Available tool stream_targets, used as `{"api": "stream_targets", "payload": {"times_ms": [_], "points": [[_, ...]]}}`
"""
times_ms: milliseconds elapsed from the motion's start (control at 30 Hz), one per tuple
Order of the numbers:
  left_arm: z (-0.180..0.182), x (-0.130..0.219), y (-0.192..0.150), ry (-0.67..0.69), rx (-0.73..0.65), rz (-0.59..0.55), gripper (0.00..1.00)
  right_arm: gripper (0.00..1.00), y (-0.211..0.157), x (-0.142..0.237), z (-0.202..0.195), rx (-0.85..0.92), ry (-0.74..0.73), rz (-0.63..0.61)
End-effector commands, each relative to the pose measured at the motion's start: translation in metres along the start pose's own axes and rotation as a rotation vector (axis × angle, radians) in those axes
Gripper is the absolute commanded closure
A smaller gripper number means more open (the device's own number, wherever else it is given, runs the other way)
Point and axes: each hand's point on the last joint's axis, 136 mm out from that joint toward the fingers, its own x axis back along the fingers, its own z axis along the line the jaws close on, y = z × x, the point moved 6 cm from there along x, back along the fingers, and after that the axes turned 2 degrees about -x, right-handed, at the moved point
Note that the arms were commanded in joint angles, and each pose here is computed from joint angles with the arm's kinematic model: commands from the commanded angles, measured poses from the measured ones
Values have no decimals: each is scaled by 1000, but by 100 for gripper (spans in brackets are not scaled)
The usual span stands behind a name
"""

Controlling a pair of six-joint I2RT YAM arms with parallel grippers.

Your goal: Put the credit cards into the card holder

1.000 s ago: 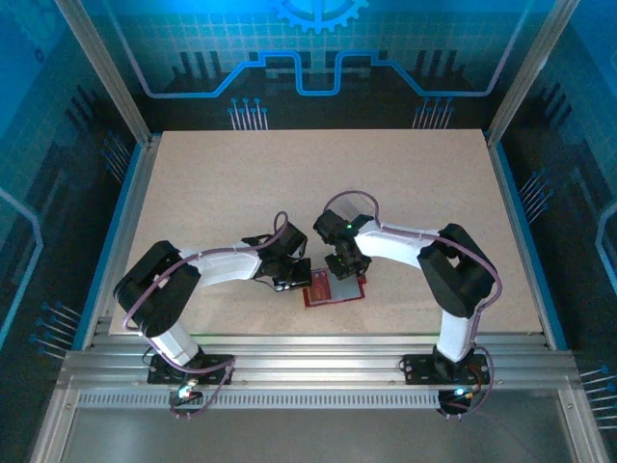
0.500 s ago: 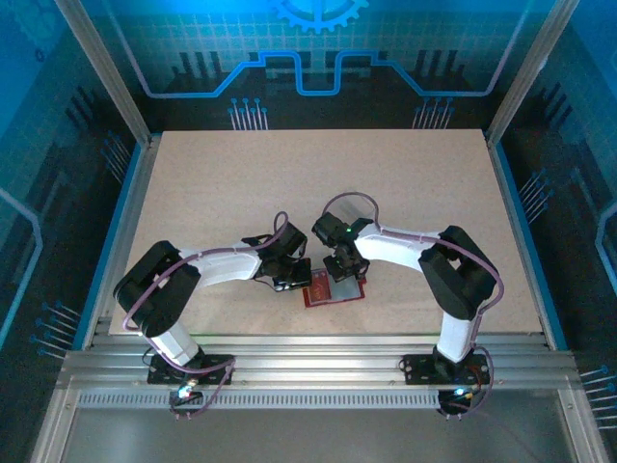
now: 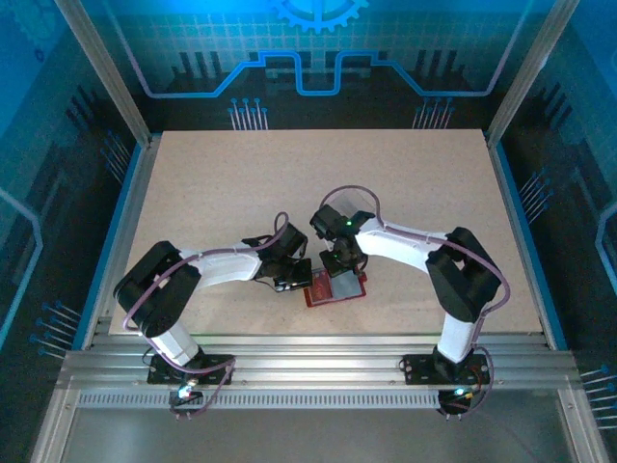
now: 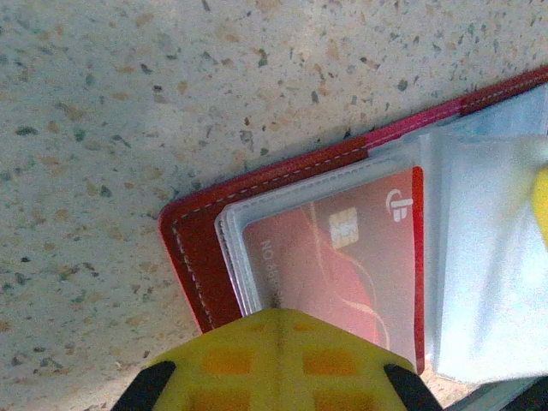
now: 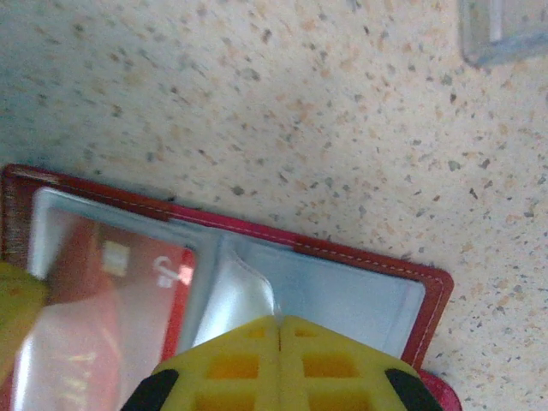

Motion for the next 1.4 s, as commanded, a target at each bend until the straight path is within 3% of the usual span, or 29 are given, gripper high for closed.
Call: {"api": "stream_targets", "payload": {"times_ms": [0,500,633,1033,1367], "points": [[14,-5,-15,53,23,49,99,100,-1,19,11,0,71,-1],[5,1,-13,16,23,29,98,74,6,3,37,-122,370,43],[5,6,-13,19,25,20,98,72,8,4,41,-135,422,39],[3,32,-15,15,19,-30,86,63,18,18,52,-144,592,10],[25,62,-21,15,67,-86,77,49,35,47,64,-88,650,-45]]}}
